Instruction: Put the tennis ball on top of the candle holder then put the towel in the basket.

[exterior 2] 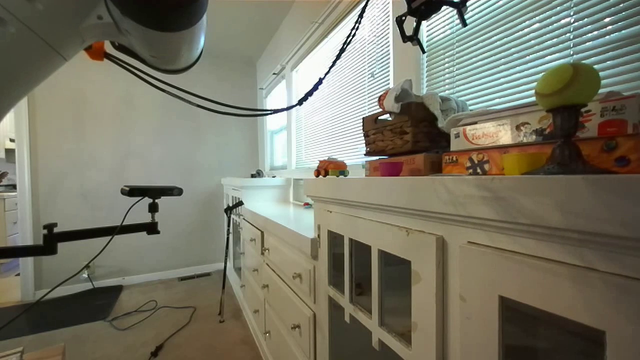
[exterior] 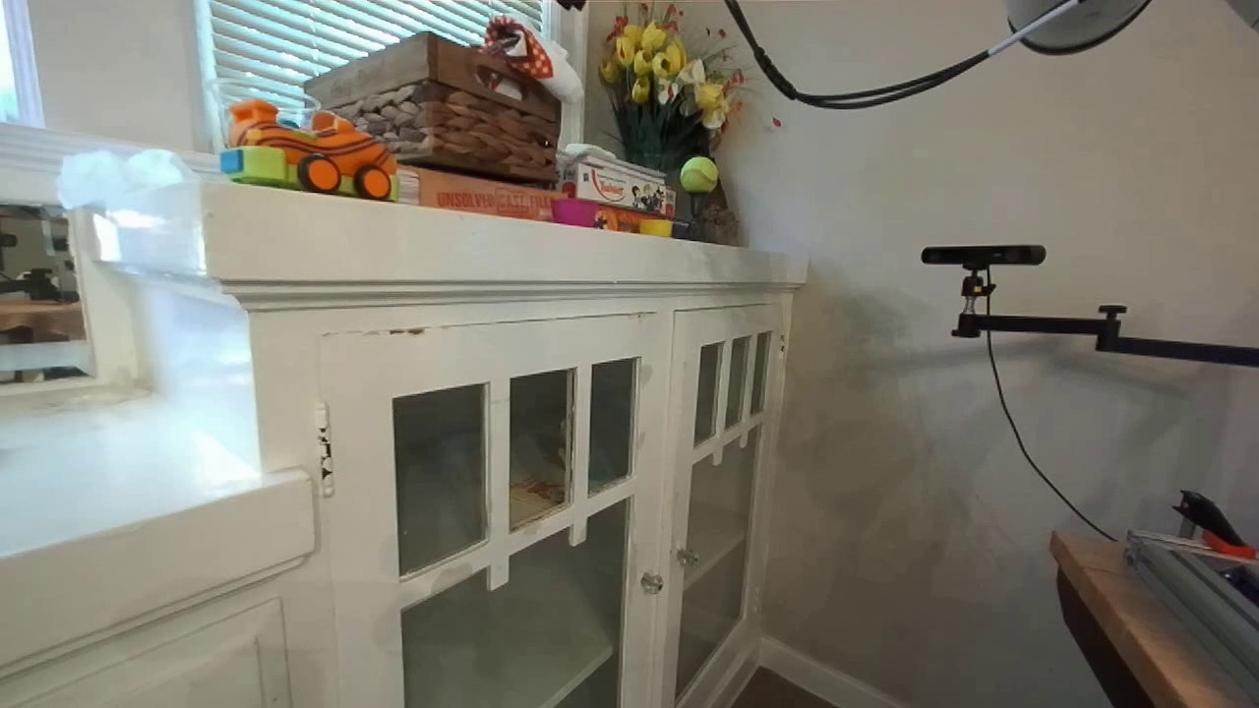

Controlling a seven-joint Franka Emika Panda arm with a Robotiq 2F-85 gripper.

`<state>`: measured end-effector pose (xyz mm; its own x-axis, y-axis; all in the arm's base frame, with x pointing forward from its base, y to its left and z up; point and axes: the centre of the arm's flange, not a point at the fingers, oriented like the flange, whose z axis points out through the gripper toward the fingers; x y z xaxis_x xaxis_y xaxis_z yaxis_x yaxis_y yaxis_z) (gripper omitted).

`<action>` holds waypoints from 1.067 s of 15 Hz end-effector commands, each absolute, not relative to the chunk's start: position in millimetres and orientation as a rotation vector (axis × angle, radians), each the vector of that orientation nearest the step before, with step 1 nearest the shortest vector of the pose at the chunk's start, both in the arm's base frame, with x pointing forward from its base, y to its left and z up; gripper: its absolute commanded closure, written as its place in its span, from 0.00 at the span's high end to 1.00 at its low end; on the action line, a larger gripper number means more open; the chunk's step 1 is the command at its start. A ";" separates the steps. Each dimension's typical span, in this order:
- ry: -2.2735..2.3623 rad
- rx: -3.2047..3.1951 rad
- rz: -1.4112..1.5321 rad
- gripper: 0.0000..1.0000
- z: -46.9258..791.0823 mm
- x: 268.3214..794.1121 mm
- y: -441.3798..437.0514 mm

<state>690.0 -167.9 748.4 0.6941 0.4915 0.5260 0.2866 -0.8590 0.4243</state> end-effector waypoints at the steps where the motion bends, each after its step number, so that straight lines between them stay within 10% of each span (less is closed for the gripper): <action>1: 0.660 2.640 0.812 1.00 759.7 726.7 -205.4; 16: 1.033 2.799 0.620 1.00 628.8 751.4 -241.9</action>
